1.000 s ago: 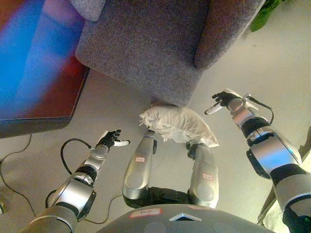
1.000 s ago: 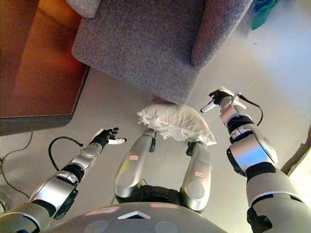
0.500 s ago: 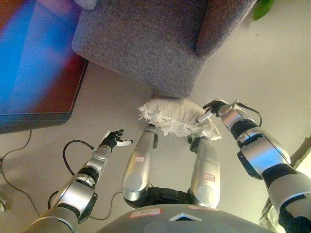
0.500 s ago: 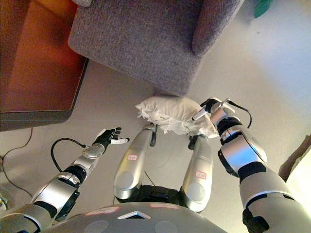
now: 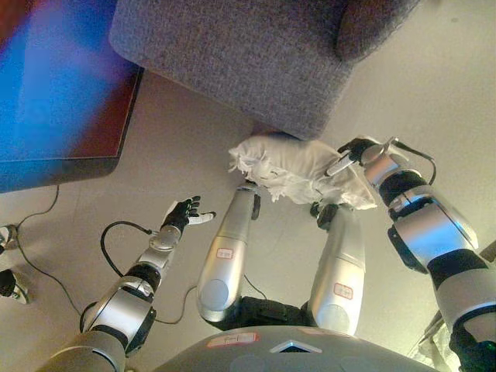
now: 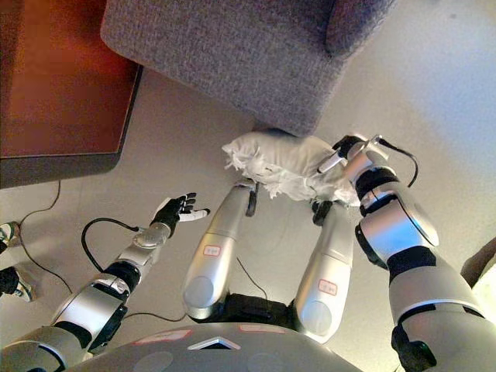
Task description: Pick up the pillow and put it on the sofa.
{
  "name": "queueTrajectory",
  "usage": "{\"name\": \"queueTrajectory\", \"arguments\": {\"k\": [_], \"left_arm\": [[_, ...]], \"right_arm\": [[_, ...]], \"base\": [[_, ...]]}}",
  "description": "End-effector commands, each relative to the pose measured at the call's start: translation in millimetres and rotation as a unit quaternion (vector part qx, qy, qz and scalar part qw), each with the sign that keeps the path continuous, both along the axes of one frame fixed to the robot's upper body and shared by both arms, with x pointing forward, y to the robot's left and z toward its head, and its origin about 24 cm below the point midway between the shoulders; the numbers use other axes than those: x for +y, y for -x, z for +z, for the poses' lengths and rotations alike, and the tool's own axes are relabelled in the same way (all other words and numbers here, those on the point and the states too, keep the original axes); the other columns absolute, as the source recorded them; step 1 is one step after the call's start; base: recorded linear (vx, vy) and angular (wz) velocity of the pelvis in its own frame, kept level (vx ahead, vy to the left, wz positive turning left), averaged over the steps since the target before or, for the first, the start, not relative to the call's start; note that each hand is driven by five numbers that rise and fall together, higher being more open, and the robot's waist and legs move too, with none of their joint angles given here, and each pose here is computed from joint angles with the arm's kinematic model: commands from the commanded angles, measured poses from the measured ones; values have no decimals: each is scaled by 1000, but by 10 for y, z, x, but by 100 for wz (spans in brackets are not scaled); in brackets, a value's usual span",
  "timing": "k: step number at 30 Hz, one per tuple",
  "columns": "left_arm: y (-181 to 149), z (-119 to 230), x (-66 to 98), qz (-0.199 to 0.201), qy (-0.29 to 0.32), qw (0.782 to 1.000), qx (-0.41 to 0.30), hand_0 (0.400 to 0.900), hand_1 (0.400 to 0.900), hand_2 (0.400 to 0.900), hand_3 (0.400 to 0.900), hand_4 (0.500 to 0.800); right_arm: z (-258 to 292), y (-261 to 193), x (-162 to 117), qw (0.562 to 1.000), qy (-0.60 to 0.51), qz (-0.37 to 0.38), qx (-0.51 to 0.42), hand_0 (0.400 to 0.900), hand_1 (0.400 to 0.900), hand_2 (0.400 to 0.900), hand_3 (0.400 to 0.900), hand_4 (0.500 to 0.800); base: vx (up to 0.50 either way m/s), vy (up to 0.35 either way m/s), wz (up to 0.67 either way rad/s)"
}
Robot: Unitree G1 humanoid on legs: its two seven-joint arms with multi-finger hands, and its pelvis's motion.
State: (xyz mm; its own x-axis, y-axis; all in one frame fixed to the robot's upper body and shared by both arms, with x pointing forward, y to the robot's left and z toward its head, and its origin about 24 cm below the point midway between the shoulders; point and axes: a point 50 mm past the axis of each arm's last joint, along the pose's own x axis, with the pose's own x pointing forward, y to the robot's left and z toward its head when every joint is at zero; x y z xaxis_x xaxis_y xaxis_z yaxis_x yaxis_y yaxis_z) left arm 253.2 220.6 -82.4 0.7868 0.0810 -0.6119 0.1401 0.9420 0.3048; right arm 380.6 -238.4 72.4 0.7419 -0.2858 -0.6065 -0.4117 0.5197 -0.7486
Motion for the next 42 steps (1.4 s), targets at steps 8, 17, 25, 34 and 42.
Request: {"name": "queueTrajectory", "arguments": {"k": [8, 17, 25, 34, 42], "left_arm": [[388, -206, 101, 51, 30, 998, 22, 900, 900, 900, 900, 800], [507, -238, 137, 65, 49, 996, 18, 900, 900, 900, 900, 800], [537, -237, 110, 62, 63, 996, 6, 900, 900, 900, 900, 800], [610, -249, 152, 73, 64, 995, 2, 900, 900, 900, 900, 800], [669, -265, 209, 81, 61, 995, 5, 900, 900, 900, 900, 800]], "right_arm": [[664, -170, -229, 995, 80, -15, -65, 900, 900, 900, 900, 800], [823, -210, -208, 995, 73, -9, -65, 900, 900, 900, 900, 800], [871, -232, -169, 997, 42, 4, -57, 722, 722, 722, 722, 693], [889, -246, -176, 995, 26, 35, -91, 400, 400, 400, 400, 500], [970, -252, -216, 992, 33, 46, -113, 400, 400, 400, 400, 500]], "base": [[-24, 42, 0], [-18, 42, 4], [-1, 7, 1], [16, 3, -2], [4, 0, 0]]}}
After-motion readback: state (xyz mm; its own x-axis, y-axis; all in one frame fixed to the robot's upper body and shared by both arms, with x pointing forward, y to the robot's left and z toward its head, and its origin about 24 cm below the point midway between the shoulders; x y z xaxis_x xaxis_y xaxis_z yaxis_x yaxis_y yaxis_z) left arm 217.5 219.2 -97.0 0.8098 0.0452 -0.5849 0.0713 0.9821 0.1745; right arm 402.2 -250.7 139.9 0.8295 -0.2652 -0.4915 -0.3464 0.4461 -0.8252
